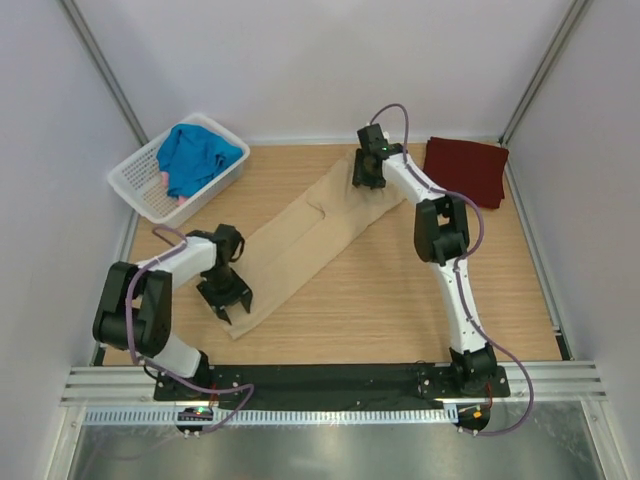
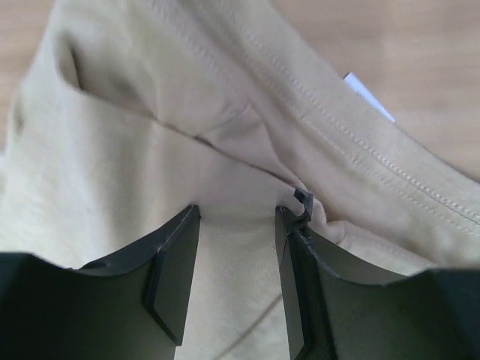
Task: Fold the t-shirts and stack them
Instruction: Fold the tshirt
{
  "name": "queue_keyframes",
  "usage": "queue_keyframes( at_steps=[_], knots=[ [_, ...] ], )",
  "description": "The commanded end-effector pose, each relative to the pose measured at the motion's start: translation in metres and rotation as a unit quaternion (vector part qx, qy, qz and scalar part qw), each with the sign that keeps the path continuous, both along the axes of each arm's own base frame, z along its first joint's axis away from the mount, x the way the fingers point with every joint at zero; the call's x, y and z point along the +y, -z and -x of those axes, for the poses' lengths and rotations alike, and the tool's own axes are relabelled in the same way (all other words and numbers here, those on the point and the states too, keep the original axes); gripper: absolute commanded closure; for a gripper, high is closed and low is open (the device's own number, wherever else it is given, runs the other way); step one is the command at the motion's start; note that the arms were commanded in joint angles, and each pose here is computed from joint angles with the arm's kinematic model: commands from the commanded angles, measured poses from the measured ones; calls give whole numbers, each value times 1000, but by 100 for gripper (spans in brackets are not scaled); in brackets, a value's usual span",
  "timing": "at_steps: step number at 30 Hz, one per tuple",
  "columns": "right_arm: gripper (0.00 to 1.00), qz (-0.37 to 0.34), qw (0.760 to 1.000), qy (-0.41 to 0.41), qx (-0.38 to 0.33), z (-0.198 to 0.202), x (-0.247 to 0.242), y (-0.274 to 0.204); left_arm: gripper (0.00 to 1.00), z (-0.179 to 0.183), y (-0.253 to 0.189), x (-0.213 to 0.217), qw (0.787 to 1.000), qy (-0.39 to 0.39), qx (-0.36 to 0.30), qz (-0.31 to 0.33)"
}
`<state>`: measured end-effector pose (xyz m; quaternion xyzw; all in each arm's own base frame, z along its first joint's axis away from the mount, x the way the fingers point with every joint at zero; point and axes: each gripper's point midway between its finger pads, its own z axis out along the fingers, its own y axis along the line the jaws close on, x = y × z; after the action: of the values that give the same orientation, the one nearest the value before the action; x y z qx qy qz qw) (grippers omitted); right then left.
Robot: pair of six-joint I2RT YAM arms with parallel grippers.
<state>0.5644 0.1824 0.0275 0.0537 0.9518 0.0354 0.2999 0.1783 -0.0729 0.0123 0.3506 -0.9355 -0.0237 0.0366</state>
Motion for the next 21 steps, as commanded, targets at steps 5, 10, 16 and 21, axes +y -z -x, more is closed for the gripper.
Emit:
queue_keyframes(
  at_steps=[5,10,16,21],
  knots=[
    [43,-10,998,-53,-45,-43,19,5,46,42,1,-89,996,69,31,39],
    [38,-18,995,-50,-85,-42,18,-68,45,29,-32,-173,980,155,-38,116],
    [36,-19,997,-37,-68,-8,6,-124,43,-6,-109,-253,943,215,-118,223],
    [34,-50,998,-11,-29,32,7,-131,42,-35,-150,-217,937,229,-197,174]
  ],
)
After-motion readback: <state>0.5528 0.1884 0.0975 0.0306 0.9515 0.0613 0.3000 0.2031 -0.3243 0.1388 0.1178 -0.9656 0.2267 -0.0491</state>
